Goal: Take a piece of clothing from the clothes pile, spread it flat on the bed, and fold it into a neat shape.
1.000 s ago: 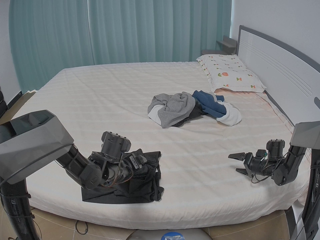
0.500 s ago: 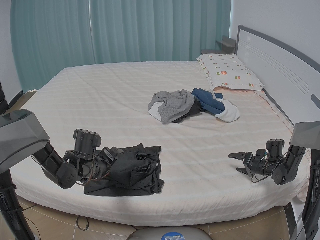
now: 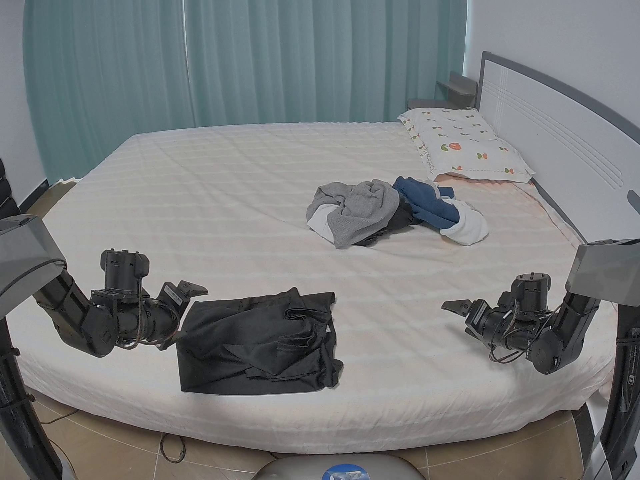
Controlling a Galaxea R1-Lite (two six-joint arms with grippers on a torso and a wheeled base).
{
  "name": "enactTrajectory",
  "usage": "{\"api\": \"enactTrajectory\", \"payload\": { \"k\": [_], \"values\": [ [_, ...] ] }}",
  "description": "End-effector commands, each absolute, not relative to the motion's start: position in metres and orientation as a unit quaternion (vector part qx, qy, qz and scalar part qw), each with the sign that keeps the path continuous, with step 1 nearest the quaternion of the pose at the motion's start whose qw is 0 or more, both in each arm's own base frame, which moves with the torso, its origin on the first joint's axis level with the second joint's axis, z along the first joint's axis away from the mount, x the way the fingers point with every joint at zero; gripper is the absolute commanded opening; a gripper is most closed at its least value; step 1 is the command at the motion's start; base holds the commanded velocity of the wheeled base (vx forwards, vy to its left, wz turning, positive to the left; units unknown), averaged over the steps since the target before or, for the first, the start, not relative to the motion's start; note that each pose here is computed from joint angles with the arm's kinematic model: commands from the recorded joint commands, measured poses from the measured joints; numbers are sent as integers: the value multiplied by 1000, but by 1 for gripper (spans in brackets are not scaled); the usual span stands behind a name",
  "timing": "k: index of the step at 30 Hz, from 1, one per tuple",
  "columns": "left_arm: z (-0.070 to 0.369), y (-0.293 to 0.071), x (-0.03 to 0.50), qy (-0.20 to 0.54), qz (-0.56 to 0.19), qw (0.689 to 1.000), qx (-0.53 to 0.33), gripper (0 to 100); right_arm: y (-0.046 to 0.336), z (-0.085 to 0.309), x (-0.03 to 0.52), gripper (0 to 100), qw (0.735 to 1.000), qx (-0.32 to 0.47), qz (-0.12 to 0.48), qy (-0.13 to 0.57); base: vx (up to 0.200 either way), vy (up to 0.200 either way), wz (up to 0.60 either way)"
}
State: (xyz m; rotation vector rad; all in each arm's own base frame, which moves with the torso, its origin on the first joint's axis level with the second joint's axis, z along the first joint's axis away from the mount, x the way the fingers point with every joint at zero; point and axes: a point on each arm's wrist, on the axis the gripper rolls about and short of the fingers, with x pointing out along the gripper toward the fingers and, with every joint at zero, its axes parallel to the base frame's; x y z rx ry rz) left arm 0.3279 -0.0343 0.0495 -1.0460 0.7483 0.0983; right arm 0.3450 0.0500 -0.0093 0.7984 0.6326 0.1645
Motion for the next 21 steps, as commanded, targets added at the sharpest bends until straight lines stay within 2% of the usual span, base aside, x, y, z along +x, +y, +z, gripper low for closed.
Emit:
{"api": "enactTrajectory", "payload": {
  "k": [1, 8, 10, 14, 21],
  "values": [
    [39, -12, 332, 354, 59, 786, -503, 100, 73, 3, 342, 100, 879, 368, 93, 290, 0, 200, 0],
    [22, -13, 337, 369, 60, 781, -501, 100, 111, 10, 345, 100, 889, 341, 90, 293, 0, 200, 0],
    [22, -13, 337, 369, 59, 780, -502, 100, 128, 23, 338, 100, 892, 318, 115, 300, 0, 200, 0],
    [22, -13, 336, 370, 60, 780, -502, 100, 150, 21, 340, 100, 893, 296, 144, 307, 0, 200, 0],
    [20, -14, 337, 371, 62, 780, -499, 100, 163, 10, 334, 100, 898, 259, 160, 318, 0, 200, 0]
  ]
}}
